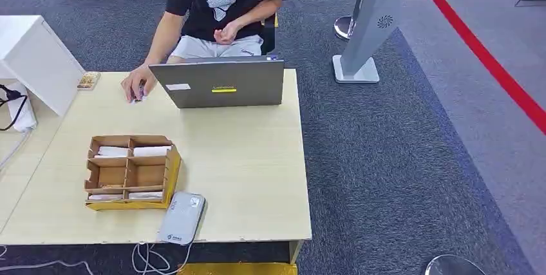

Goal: Pass the card to the sensor for recognition and then transmit it.

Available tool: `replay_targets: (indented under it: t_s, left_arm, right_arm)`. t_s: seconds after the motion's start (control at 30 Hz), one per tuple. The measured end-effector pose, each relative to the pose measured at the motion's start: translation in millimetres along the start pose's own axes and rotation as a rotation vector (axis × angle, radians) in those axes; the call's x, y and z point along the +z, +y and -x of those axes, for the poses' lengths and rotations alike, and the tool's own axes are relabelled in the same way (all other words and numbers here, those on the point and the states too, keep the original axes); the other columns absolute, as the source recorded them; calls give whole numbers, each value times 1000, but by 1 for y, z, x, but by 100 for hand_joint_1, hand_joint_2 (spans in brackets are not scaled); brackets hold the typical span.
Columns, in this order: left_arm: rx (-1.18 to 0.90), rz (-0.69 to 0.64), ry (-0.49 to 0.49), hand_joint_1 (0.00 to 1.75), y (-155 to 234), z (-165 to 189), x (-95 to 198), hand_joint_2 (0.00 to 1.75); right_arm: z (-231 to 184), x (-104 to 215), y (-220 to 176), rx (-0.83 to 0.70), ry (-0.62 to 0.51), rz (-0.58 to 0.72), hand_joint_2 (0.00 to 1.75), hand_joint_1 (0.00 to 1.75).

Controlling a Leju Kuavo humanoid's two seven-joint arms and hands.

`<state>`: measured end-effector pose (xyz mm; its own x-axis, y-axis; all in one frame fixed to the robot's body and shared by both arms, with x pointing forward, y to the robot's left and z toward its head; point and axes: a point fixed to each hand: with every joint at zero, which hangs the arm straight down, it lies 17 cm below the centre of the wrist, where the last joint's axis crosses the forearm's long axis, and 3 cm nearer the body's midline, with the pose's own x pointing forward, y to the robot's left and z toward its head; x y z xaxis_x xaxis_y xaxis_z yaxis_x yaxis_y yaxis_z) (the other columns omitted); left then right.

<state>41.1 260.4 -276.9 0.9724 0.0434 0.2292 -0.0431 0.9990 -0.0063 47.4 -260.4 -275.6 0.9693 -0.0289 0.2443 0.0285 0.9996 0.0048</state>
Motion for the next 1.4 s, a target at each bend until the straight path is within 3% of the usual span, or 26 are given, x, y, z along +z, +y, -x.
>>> replay_targets:
  t_s: [0.5,0.87,0.9,1.1,1.13,1.4]
  left_arm:
    - [152,154,-256,0,-39,-67,12,175]
    - [339,202,-454,0,-42,-118,28,175]
    - [357,203,-476,0,-40,-123,30,175]
    - [494,190,-607,0,-29,-153,44,175]
    - [520,184,-629,0,-25,-157,47,175]
    - [754,97,-791,0,16,-179,68,175]
  right_arm:
    - [-88,2,8,-106,-276,-62,175,0]
    - [-142,13,17,-235,-458,-99,175,0]
    - [-147,14,16,-251,-475,-100,0,0]
    - [-171,23,17,-339,-568,-114,0,0]
    - [-174,25,17,-355,-581,-116,175,0]
    - [-195,37,10,-492,-689,-119,175,0]
